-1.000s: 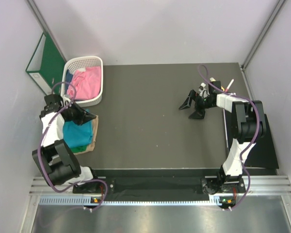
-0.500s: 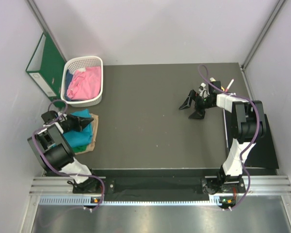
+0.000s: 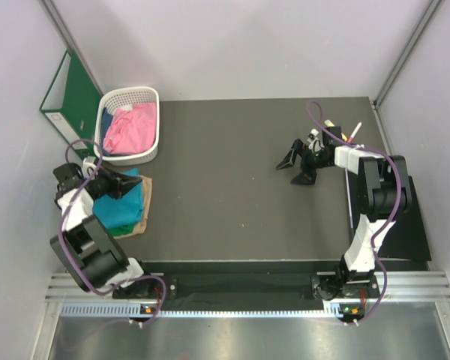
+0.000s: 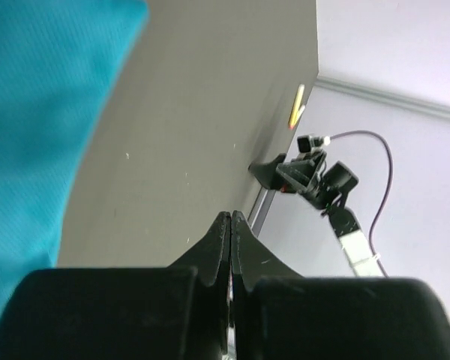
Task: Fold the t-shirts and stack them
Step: Smooth out wrinkles on the folded tshirt
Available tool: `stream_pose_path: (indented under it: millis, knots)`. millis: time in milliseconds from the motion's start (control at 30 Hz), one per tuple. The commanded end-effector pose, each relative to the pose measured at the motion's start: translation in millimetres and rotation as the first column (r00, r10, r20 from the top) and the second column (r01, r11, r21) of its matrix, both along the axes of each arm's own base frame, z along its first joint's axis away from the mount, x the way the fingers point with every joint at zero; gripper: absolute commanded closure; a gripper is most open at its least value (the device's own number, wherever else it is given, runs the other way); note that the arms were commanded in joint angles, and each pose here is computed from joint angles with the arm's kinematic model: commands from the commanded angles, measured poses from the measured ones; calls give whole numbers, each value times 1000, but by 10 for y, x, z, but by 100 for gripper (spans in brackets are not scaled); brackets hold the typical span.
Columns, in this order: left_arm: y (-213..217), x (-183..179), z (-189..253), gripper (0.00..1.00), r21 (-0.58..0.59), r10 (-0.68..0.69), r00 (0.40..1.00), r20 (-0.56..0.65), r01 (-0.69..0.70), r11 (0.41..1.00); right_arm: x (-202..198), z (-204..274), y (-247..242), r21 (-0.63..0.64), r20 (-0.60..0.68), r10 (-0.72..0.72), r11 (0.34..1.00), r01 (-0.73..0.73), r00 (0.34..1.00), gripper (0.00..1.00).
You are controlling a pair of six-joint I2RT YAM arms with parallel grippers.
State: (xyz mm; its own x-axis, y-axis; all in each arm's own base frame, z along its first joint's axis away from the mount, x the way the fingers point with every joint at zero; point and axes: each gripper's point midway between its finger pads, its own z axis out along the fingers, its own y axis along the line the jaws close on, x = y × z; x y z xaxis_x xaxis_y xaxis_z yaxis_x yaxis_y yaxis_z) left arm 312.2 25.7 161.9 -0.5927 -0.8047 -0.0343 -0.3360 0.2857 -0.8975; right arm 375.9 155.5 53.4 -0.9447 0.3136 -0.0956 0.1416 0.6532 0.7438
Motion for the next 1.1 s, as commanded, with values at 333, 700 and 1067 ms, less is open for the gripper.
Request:
stream_pose_path:
  millis: [333, 700, 1067]
  knots:
    - [-705, -1037, -916, 100, -184, 0, 927, -374, -74, 980, 102, 18, 56, 5, 35, -9, 1000, 8, 999, 1]
    - [-267, -654, -426, 100, 58, 7, 967, -253, 8, 998, 47, 24, 61, 9, 38, -13, 1000, 13, 999, 0]
    - [-146, -8, 306, 97, 380, -133, 991, 15, 117, 917, 134, 53, 28, -22, 50, -16, 1000, 17, 999, 0]
